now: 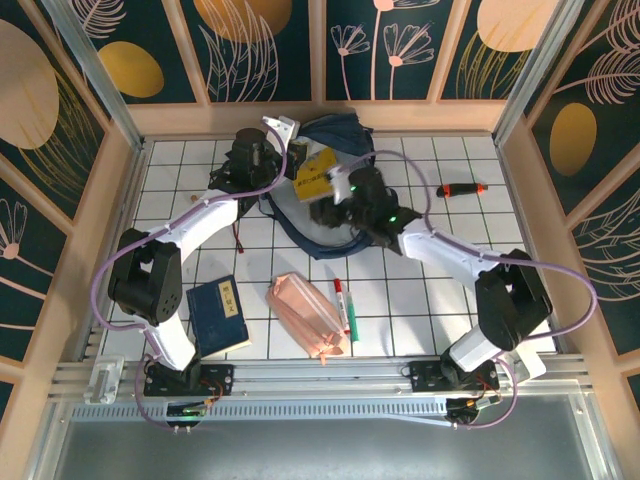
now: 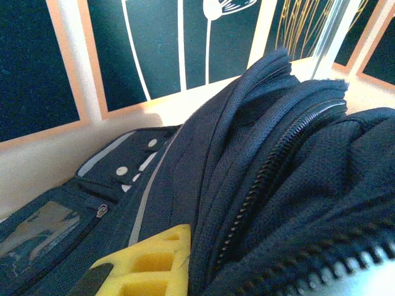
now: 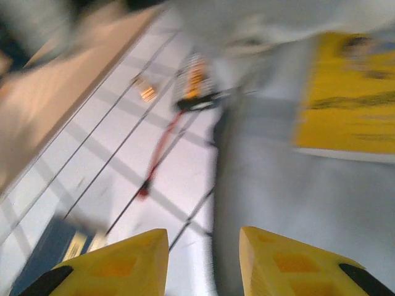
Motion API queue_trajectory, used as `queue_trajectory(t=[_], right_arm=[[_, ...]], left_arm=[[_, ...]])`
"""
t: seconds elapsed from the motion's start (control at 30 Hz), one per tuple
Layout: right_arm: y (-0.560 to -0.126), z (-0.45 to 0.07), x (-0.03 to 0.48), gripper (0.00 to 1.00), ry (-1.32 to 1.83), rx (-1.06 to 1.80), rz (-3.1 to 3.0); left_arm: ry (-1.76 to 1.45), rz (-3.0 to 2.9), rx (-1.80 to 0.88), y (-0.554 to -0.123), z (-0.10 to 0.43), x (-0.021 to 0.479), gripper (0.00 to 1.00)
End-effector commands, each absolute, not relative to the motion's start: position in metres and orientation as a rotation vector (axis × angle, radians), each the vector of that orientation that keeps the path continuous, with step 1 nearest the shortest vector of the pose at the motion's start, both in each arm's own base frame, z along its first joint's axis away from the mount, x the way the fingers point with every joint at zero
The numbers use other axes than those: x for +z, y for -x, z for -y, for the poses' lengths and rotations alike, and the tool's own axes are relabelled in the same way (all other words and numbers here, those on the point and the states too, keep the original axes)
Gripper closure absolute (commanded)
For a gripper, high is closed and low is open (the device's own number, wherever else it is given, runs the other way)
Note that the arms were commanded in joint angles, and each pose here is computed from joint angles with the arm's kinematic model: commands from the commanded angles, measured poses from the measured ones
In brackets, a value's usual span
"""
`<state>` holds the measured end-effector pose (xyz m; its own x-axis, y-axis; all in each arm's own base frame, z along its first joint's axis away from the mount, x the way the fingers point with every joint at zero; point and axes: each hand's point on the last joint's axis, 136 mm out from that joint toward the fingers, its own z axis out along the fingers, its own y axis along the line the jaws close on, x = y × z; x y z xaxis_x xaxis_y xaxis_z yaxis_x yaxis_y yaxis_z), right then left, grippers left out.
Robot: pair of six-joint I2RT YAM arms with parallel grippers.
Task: Pack books, pencil case, and school supplies into a backpack
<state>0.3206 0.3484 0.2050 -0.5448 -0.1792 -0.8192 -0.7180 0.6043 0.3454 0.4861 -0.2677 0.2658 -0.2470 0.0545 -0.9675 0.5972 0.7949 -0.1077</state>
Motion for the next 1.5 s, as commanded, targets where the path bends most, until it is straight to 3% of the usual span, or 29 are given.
queue_trajectory(t=[0.0,0.1,0.13,0.47,0.8,1.0,1.27,1.47], right_arm=[[-0.230,-0.395,0.195,0.61,1.331,0.961,-1.735],[-0.179,-0.415,0.171,0.46,1.612,0.904,-1.388],[-0.168,-0.422,0.167,0.32,1.664,0.885,-1.292],[-0.107,-0.494,0.104,0.31,1.957,0.787,-0.883],[-0.098,-0.521,0.057,0.33,1.974,0.734,-0.904],[-0.124,-0.529,0.035,0.43,1.940,0.560,-0.933],[-0.133,-0.525,0.032,0.99,1.943,0.502,-0.890],[-0.154,-0.519,0.057,1.00,1.851,0.416,-0.888]], left_arm=[[-0.524,-1.551,-0.554,-0.486,0.273,0.337,1.00],[-0.535,-1.576,-0.543,-0.485,0.271,0.328,1.00],[-0.530,-1.586,-0.547,-0.485,0.270,0.325,1.00],[-0.507,-1.610,-0.569,-0.486,0.259,0.314,1.00],[-0.515,-1.606,-0.552,-0.480,0.247,0.319,1.00],[-0.516,-1.608,-0.553,-0.478,0.243,0.321,1.00],[-0.527,-1.617,-0.557,-0.473,0.240,0.316,1.00],[-0.537,-1.612,-0.566,-0.472,0.241,0.319,1.00]])
